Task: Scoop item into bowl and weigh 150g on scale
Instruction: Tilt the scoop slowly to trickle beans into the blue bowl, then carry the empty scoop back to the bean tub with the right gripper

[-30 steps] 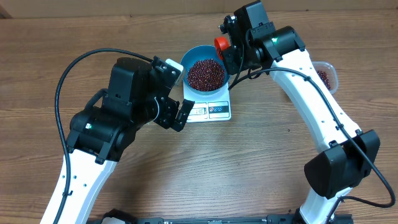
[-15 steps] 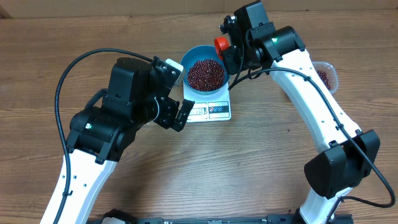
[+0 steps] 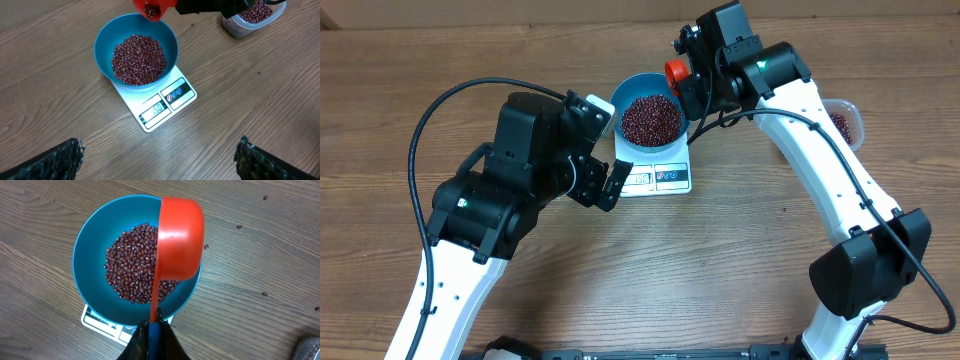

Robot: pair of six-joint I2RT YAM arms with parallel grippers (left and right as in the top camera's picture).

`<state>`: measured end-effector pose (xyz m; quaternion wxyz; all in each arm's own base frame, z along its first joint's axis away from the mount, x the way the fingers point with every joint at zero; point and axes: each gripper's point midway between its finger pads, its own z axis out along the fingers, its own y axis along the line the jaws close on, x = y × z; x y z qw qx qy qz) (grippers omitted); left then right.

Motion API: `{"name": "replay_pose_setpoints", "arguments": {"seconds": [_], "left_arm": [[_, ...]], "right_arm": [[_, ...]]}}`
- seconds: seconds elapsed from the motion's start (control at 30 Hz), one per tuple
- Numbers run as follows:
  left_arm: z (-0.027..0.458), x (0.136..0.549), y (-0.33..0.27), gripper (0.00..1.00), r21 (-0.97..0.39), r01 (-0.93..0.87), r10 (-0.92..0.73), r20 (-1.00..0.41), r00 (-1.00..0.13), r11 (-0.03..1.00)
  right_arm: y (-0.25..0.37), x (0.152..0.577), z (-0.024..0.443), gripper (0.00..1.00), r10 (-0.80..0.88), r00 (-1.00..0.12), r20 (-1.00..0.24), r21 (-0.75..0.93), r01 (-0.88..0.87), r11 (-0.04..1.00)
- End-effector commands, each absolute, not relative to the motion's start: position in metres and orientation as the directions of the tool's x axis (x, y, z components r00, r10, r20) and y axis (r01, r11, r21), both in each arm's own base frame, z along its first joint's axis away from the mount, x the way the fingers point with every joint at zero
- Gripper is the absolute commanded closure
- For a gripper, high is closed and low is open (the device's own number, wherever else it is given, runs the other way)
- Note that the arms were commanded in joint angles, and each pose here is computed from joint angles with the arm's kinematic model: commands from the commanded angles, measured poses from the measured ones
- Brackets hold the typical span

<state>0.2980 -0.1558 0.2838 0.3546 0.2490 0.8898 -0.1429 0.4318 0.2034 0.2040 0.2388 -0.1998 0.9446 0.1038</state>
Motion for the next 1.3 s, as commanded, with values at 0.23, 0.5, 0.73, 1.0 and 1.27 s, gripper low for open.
{"name": "replay_pose_setpoints", "arguments": {"seconds": [0.23, 0.5, 0.73, 1.0, 1.27], "left_arm": [[0.29, 0.301, -0.154, 0.0, -0.074, 0.534, 0.33, -0.712, -0.62, 0.842], [0.29, 0.301, -0.154, 0.0, -0.074, 0.534, 0.33, -0.712, -0.62, 0.842], [0.29, 0.301, -0.154, 0.01, -0.074, 0.534, 0.33, -0.712, -0.62, 0.842], [0.29, 0.301, -0.154, 0.01, -0.074, 0.534, 0.33, -0.712, -0.62, 0.842], [0.29, 0.301, -0.154, 0.0, -0.074, 0.534, 0.33, -0.712, -0.62, 0.842]], "right_arm": [[0.205, 0.433, 0.233, 0.96, -0.324, -0.766, -0.555, 0.086, -0.44, 0.894], [0.209, 0.431, 0.233, 0.96, -0.323, -0.767, -0.555, 0.111, -0.452, 0.885], [0.215, 0.428, 0.235, 0.96, -0.321, -0.768, -0.555, 0.152, -0.473, 0.868], [0.225, 0.421, 0.241, 0.96, -0.291, -0.78, -0.554, 0.297, -0.512, 0.806], [0.225, 0.412, 0.264, 0.96, -0.216, -0.809, -0.546, 0.533, -0.535, 0.655]]}}
